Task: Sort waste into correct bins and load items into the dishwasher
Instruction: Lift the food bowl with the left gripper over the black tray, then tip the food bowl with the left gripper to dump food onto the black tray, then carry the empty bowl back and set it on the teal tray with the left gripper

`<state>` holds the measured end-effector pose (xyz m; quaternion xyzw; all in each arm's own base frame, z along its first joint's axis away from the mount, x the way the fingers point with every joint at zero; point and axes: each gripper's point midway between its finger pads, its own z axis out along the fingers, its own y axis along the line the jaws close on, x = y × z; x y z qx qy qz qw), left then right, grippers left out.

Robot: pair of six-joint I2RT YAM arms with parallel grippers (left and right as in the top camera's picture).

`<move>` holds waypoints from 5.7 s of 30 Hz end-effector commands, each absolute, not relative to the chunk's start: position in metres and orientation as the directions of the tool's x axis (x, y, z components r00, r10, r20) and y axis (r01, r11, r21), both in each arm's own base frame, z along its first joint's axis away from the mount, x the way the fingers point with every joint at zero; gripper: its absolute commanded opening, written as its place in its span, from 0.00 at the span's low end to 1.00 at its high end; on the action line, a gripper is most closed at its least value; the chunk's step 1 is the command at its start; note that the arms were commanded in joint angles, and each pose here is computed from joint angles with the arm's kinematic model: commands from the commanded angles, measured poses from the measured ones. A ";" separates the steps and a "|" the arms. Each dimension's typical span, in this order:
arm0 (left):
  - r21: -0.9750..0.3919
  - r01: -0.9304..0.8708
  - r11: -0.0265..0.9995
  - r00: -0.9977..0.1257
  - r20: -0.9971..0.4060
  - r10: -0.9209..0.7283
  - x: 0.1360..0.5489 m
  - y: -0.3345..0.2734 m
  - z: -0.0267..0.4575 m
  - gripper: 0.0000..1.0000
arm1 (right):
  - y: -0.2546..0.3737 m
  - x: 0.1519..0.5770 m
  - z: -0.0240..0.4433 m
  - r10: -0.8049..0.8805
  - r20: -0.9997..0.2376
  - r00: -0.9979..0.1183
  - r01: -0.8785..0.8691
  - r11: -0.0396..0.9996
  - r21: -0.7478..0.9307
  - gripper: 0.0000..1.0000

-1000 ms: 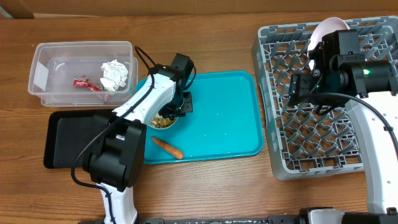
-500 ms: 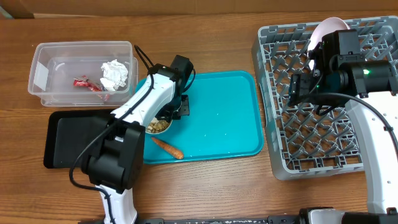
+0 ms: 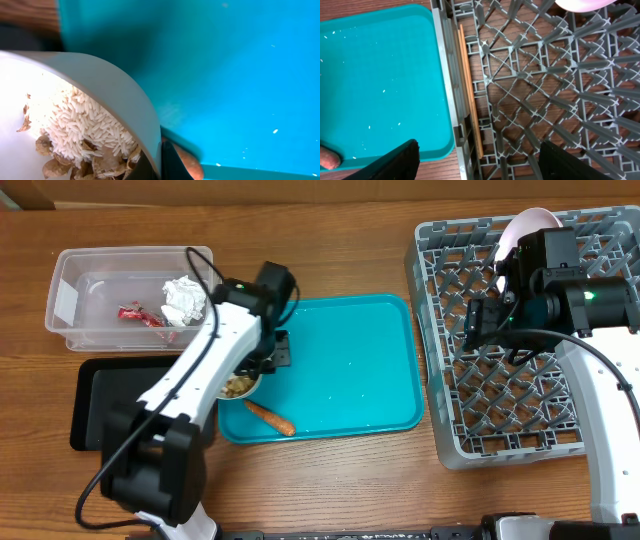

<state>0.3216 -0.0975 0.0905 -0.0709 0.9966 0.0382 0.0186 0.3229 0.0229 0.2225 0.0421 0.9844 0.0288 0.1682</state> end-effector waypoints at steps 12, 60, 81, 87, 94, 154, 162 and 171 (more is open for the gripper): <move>-0.239 -0.223 0.945 -0.974 0.020 -0.225 0.320 -0.043 0.123 0.04 | 0.015 0.326 0.226 0.097 -0.352 -0.931 0.089 0.995 0.040 0.79; -0.933 -0.003 0.361 -0.840 -0.193 -0.507 0.294 0.044 0.158 0.04 | 0.014 0.326 0.226 0.097 -0.354 -0.930 0.093 0.995 0.030 0.79; -0.954 -0.077 0.290 -0.816 -0.107 -0.568 0.301 0.051 0.158 0.04 | 0.014 0.326 0.226 0.098 -0.354 -0.930 0.093 0.995 0.031 0.79; -0.956 -0.111 0.273 -0.813 -0.070 -0.577 0.302 0.053 0.153 0.04 | 0.014 0.326 0.226 0.097 -0.354 -0.930 0.093 0.995 0.031 0.79; -0.973 -0.079 0.218 -0.792 -0.072 -0.606 0.310 0.056 0.161 0.04 | 0.014 0.326 0.226 0.098 -0.353 -0.930 0.093 0.995 0.030 0.79; -0.938 0.247 0.245 -0.928 -0.301 -0.217 0.316 -0.063 0.214 0.04 | 0.014 0.325 0.225 0.098 -0.350 -0.932 0.093 0.995 0.030 0.79; -0.668 0.226 0.709 -0.964 -0.255 0.067 0.361 -0.169 0.147 0.04 | 0.014 0.325 0.225 0.098 -0.350 -0.932 0.093 0.995 0.030 0.79; -0.233 0.323 0.917 -0.880 -0.431 0.200 0.374 -0.229 0.119 0.04 | 0.014 0.325 0.225 0.098 -0.350 -0.932 0.093 0.995 0.030 0.79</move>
